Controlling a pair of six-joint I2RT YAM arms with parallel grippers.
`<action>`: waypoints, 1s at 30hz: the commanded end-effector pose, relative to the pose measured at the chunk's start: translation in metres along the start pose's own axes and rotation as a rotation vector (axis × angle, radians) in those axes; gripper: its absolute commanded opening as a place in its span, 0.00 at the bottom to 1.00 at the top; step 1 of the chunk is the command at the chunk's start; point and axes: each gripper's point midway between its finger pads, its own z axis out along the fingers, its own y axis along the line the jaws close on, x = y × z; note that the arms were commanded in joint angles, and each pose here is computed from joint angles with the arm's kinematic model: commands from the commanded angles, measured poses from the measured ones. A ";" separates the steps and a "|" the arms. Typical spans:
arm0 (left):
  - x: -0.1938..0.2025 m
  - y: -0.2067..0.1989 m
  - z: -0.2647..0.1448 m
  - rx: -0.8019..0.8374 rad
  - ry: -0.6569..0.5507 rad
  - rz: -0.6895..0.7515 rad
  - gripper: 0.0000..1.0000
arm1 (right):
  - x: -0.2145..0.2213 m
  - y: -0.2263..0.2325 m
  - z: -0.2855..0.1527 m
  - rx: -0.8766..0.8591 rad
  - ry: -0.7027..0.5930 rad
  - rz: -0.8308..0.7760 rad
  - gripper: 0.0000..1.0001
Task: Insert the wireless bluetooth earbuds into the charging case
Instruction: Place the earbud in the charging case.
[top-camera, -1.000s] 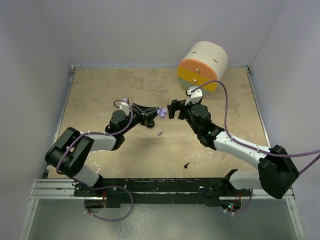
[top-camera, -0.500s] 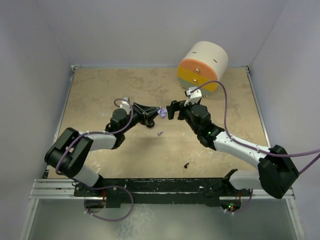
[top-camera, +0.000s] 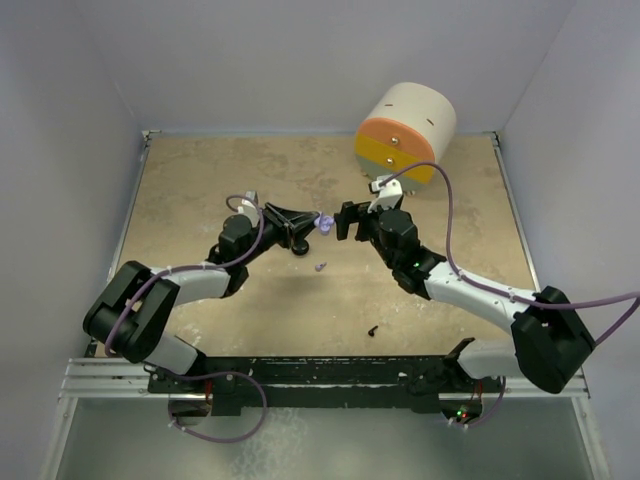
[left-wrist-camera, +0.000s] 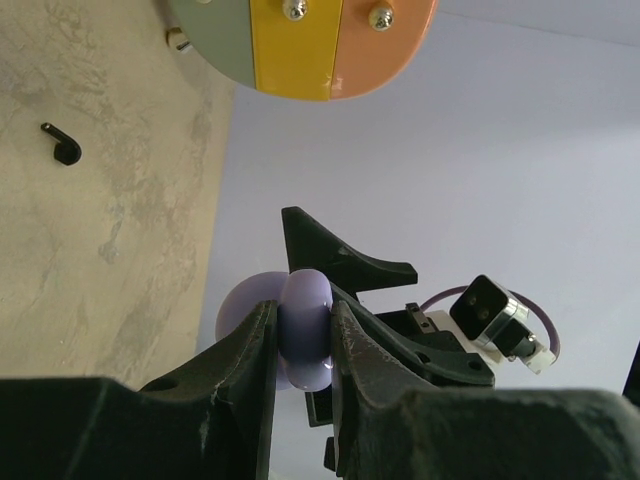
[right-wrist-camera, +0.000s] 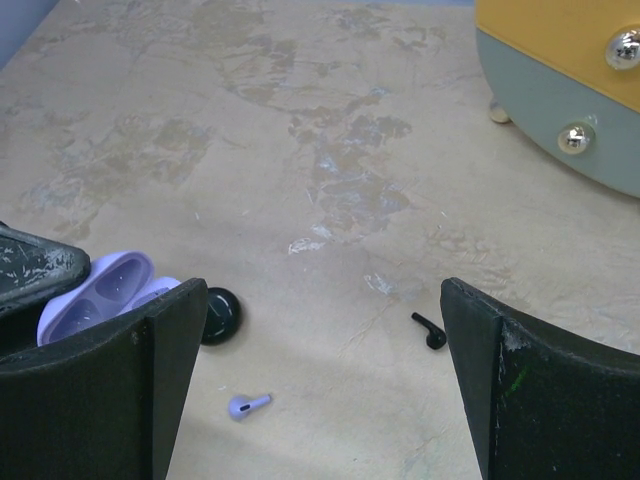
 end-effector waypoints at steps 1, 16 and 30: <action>0.000 -0.035 0.003 0.092 0.006 0.050 0.00 | -0.008 0.004 -0.004 -0.034 -0.029 0.011 1.00; -0.001 -0.029 0.008 0.072 0.007 0.078 0.00 | -0.019 0.002 -0.008 -0.027 -0.061 0.009 1.00; -0.003 -0.022 0.009 0.042 0.000 0.096 0.00 | -0.023 0.004 -0.009 -0.039 -0.075 -0.010 1.00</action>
